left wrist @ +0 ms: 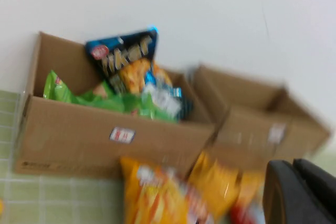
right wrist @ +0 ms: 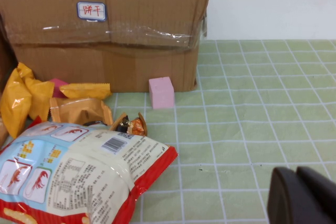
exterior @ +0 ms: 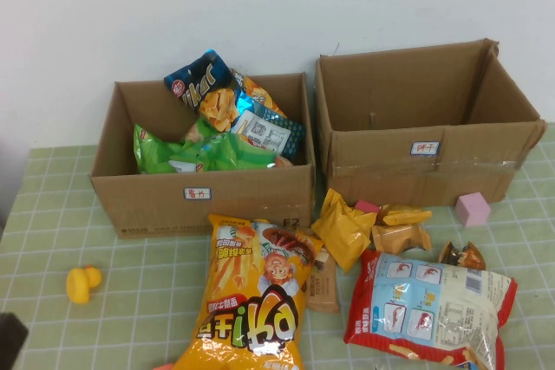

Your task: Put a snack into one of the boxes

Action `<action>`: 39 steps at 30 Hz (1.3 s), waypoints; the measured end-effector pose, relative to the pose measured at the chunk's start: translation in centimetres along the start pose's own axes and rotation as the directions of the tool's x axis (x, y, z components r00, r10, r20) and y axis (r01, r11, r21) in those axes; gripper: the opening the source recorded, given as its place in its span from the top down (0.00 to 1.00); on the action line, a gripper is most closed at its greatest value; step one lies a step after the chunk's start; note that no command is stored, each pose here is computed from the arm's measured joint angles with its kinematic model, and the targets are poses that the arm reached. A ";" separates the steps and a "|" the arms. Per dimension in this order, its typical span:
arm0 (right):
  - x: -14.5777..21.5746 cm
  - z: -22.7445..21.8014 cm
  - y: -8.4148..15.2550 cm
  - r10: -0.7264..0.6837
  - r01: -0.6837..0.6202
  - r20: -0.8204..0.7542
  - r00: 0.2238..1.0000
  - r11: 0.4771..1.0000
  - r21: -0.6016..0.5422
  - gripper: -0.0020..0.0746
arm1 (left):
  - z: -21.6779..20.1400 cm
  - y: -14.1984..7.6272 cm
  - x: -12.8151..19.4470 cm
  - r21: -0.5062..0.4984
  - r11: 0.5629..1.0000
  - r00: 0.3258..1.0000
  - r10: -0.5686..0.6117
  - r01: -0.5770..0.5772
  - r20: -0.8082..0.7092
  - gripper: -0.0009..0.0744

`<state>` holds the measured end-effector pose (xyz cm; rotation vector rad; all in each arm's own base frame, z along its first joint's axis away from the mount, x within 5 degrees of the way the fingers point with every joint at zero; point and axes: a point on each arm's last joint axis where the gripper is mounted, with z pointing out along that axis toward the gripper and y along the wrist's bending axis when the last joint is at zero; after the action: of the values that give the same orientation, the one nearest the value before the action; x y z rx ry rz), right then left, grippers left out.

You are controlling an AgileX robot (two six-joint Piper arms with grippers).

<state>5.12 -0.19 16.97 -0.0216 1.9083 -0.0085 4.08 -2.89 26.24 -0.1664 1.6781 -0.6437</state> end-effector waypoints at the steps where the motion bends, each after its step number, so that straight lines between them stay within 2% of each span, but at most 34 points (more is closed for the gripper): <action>1: 0.0 0.0 0.0 0.000 0.000 0.000 1.000 1.000 0.000 0.98 | 0.1 -0.4 -0.6 -0.003 0.999 0.998 0.051 -0.051 -0.045 0.99; 5: 0.0 0.0 0.0 0.000 0.000 0.000 1.000 1.000 0.000 0.98 | 1.0 -2.0 -2.6 0.030 0.973 0.926 0.229 -0.231 -0.300 0.99; 10: 0.0 0.0 0.0 0.000 0.000 0.000 1.000 1.000 0.000 0.98 | 3.4 -2.4 -3.7 0.140 0.941 0.762 0.332 -0.308 -0.557 0.99; 16: 0.0 0.0 0.0 0.000 0.000 0.000 1.000 1.000 0.000 0.98 | 7.2 -2.7 -4.3 0.277 0.881 0.547 0.458 -0.383 -0.701 0.99; 20: 0.0 0.0 0.0 0.000 0.000 0.000 1.000 1.000 0.000 0.98 | 10.3 -2.8 -4.0 0.334 0.828 0.365 0.512 -0.450 -0.778 0.99; 22: 0.0 0.0 0.0 0.000 0.000 0.000 1.000 1.000 0.000 0.98 | 11.8 -3.0 -3.8 0.349 0.803 0.294 0.525 -0.483 -0.799 0.99; 23: 0.0 0.0 0.0 0.000 0.000 0.000 1.000 1.000 0.000 0.98 | 13.5 -3.3 -3.3 0.371 0.780 0.229 0.535 -0.503 -0.813 0.99; 30: 0.0 0.0 0.0 0.000 0.000 0.000 1.000 1.000 0.000 0.98 | 19.0 -5.9 -0.9 0.483 0.722 0.077 0.591 -0.496 -0.803 0.99; 39: 0.0 0.0 0.0 0.000 0.000 0.000 1.000 1.000 0.000 0.98 | 25.9 -10.1 2.5 0.577 0.667 0.004 0.656 -0.472 -0.755 0.99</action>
<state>5.12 -0.19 16.97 -0.0216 1.9083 -0.0085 25.53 -20.70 27.19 1.3162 2.5586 -0.1418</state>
